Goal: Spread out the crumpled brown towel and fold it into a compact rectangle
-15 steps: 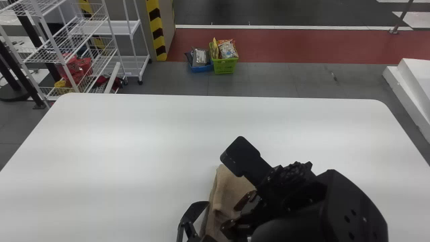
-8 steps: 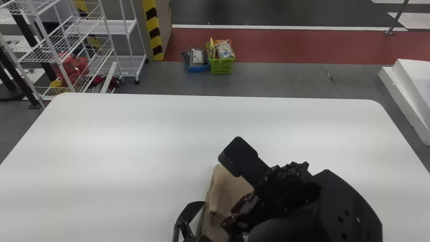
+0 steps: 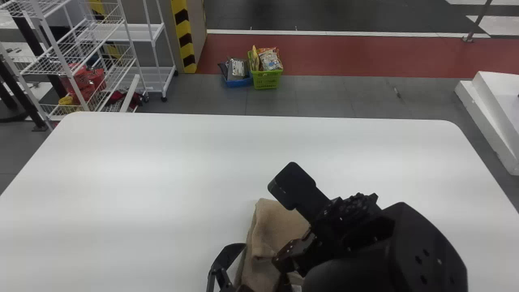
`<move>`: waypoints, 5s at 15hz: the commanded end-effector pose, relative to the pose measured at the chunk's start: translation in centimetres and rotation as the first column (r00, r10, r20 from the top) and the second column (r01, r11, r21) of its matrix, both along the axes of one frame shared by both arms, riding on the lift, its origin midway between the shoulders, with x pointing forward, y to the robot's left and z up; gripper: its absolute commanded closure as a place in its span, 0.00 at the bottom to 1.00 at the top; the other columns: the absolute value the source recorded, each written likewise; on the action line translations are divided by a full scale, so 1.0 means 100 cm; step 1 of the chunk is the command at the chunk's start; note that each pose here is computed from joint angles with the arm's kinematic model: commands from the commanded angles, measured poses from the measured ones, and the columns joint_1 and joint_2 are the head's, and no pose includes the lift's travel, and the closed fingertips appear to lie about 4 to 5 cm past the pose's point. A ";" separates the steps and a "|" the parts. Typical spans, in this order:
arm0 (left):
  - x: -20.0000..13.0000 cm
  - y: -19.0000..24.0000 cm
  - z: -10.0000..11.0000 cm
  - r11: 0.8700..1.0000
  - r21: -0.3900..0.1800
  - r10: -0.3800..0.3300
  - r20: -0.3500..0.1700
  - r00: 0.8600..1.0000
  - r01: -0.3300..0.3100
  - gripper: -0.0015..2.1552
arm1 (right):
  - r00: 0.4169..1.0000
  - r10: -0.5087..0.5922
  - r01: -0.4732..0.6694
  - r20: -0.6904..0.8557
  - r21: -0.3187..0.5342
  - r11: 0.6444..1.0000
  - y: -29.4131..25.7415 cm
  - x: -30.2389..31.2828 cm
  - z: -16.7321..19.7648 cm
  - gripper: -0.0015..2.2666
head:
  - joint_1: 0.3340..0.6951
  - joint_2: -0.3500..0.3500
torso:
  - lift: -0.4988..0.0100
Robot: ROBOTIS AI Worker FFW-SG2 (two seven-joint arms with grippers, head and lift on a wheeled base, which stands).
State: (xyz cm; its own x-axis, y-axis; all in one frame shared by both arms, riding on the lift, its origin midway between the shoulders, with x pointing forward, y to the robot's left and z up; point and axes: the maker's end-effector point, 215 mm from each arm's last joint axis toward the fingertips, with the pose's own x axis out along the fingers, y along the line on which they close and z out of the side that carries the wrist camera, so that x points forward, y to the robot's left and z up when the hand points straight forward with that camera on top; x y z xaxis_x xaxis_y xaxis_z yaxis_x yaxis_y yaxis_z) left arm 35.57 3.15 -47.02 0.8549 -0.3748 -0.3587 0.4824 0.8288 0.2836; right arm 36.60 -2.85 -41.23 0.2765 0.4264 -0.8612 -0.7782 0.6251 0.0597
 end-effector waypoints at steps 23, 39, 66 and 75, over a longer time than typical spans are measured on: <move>0.003 0.002 0.005 1.000 -0.001 0.013 0.015 1.000 -0.013 0.04 | 0.998 0.053 -0.051 -0.027 0.073 0.996 -0.009 -0.074 0.009 0.53 | 1.00 0.48 | 0.73; 0.008 0.038 0.026 0.998 0.007 0.065 0.045 0.997 -0.065 0.03 | 0.999 0.042 -0.039 -0.024 0.129 0.991 0.010 -0.071 0.021 0.53 | 1.00 0.61 | 0.73; -0.004 0.110 0.013 0.989 0.147 0.029 -0.109 0.994 -0.013 0.03 | 0.998 0.053 -0.049 -0.019 0.184 0.982 0.036 -0.069 0.033 0.53 | 1.00 0.84 | 0.73; -0.002 0.108 0.050 0.998 0.061 0.012 -0.037 0.999 -0.010 0.03 | 0.998 0.063 -0.056 -0.026 0.211 0.976 0.048 -0.074 0.038 0.53 | 1.00 0.89 | 0.73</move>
State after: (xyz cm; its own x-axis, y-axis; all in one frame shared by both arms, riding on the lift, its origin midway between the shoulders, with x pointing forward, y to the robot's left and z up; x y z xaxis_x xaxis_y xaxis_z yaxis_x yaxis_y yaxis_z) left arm 35.37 14.00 -42.04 0.8421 -0.3419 -0.4170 0.4880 0.8122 0.3196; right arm 29.50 1.51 -37.56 0.2278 0.6037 -0.7640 -0.8066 0.5565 0.1993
